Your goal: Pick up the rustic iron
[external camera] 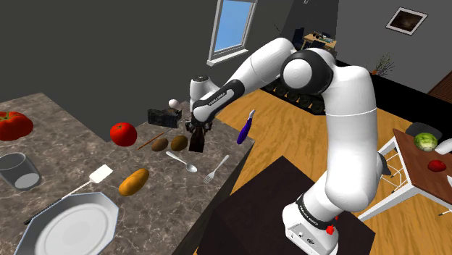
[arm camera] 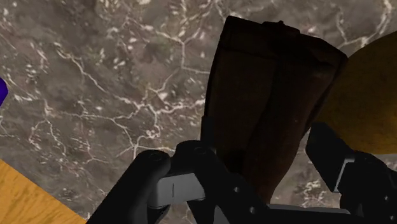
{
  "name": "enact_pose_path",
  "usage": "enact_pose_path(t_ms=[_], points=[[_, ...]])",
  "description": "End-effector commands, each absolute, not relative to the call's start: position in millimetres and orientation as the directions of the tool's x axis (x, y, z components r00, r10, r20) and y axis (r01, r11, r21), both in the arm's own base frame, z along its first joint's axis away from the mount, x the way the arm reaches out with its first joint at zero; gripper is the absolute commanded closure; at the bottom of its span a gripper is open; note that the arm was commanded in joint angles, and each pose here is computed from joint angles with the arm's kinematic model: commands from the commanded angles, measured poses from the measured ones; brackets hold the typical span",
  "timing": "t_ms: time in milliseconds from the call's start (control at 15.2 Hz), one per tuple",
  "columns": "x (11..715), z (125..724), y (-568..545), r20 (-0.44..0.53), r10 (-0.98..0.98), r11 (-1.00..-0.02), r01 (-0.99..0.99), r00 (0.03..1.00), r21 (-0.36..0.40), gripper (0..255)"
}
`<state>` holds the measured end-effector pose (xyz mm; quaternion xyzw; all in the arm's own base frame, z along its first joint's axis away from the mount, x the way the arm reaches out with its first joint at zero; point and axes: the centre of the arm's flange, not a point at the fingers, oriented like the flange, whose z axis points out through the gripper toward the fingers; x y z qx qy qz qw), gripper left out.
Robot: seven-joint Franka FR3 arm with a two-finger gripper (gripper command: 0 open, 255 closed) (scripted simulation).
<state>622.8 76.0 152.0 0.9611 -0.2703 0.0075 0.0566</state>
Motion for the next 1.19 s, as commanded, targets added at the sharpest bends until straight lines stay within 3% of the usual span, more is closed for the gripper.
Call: enact_pose_path(t_ms=[0,528,1122], points=[[623.0,151.1,76.0,0.045,-0.519,-0.847,-0.52,0.854,0.105,255],[622.4,151.0,75.5,0.045,-0.519,-0.847,-0.52,0.854,0.104,255],[622.4,198.5,75.5,0.045,-0.519,-0.847,-0.52,0.854,0.104,255]])
